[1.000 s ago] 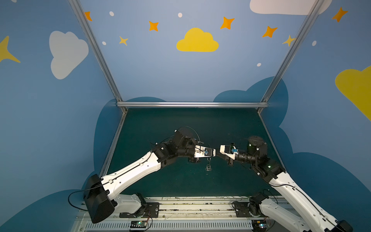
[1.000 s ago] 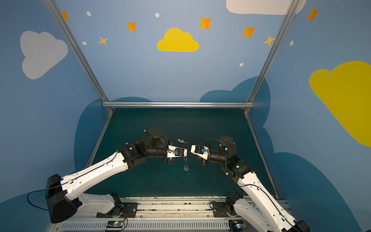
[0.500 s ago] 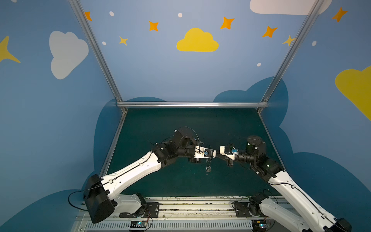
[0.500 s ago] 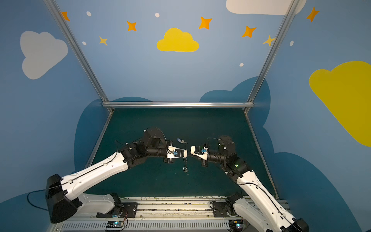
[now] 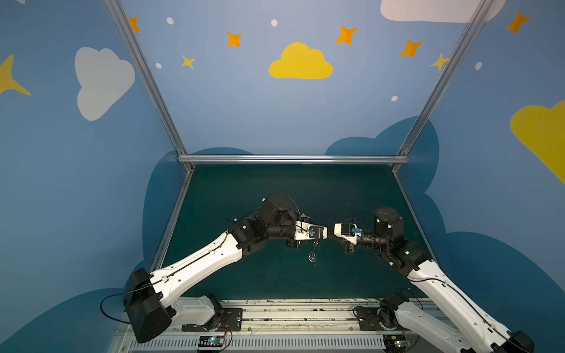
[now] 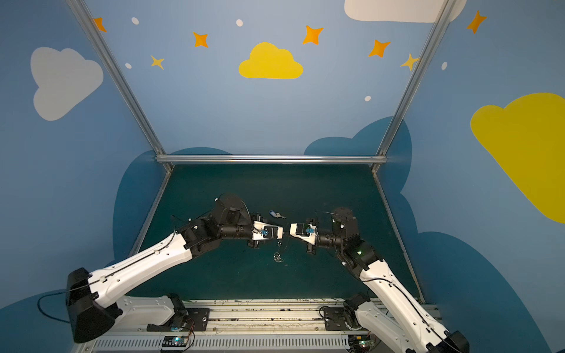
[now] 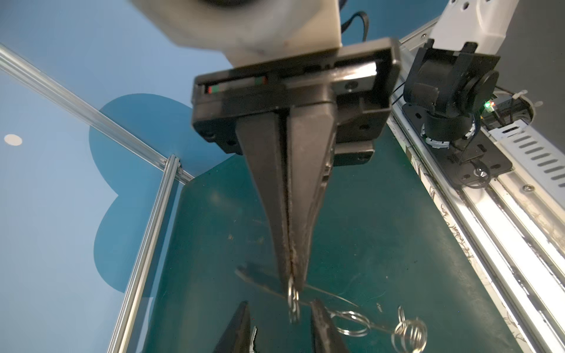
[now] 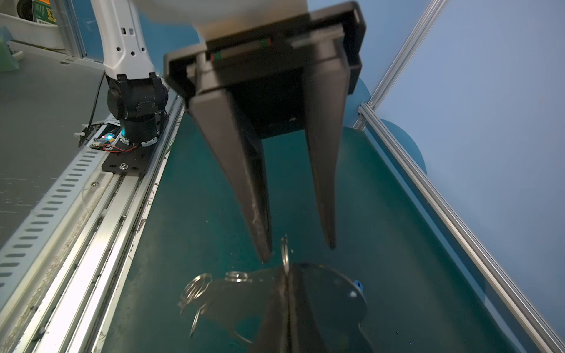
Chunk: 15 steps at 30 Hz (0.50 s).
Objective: Put the keys on the keyring
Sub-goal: 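Release the split ring and raise the left gripper while the right holds the plate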
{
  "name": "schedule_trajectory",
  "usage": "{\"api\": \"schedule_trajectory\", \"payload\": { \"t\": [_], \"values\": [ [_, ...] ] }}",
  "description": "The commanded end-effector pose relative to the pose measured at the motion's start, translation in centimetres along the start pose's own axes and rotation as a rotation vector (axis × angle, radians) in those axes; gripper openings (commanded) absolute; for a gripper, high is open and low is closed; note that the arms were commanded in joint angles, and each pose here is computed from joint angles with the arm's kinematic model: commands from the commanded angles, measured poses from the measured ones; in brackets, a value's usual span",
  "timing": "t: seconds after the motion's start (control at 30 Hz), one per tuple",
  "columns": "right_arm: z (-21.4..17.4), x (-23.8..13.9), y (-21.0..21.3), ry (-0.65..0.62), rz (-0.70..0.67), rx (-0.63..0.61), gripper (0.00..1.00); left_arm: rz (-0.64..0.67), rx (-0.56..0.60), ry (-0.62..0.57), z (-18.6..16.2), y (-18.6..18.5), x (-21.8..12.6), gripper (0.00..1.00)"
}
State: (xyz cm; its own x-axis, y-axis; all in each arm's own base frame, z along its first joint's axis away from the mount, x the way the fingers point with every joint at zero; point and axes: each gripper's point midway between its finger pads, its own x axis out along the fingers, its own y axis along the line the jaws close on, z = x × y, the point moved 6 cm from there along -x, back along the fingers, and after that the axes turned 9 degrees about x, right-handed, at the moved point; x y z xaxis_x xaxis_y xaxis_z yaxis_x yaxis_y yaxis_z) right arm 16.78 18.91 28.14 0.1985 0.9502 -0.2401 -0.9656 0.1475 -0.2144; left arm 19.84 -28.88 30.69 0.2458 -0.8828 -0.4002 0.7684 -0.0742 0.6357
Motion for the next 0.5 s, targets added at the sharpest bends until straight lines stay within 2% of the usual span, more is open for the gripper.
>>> {"api": "schedule_trajectory", "payload": {
  "t": [0.0, 0.1, 0.27, 0.47],
  "values": [
    [-0.3, -0.1, 0.1, -0.033, -0.059, -0.093, 0.0, 0.094, -0.074, 0.008, -0.7, 0.7, -1.7, 0.39],
    [-0.6, -0.2, 0.0, -0.049, -0.118, -0.174, 0.0, 0.143, -0.157, 0.034, -2.0, 1.0, -2.7, 0.43],
    [-0.8, -0.2, 0.1, -0.036, -0.145, -0.289, 0.0, 0.249, -0.344, 0.032, -4.3, 1.8, -3.5, 0.54],
    [-1.0, -0.2, 0.3, -0.023, -0.156, -0.342, 0.0, 0.389, -0.611, 0.095, -7.3, 3.4, -3.0, 0.61]
  ]
}}
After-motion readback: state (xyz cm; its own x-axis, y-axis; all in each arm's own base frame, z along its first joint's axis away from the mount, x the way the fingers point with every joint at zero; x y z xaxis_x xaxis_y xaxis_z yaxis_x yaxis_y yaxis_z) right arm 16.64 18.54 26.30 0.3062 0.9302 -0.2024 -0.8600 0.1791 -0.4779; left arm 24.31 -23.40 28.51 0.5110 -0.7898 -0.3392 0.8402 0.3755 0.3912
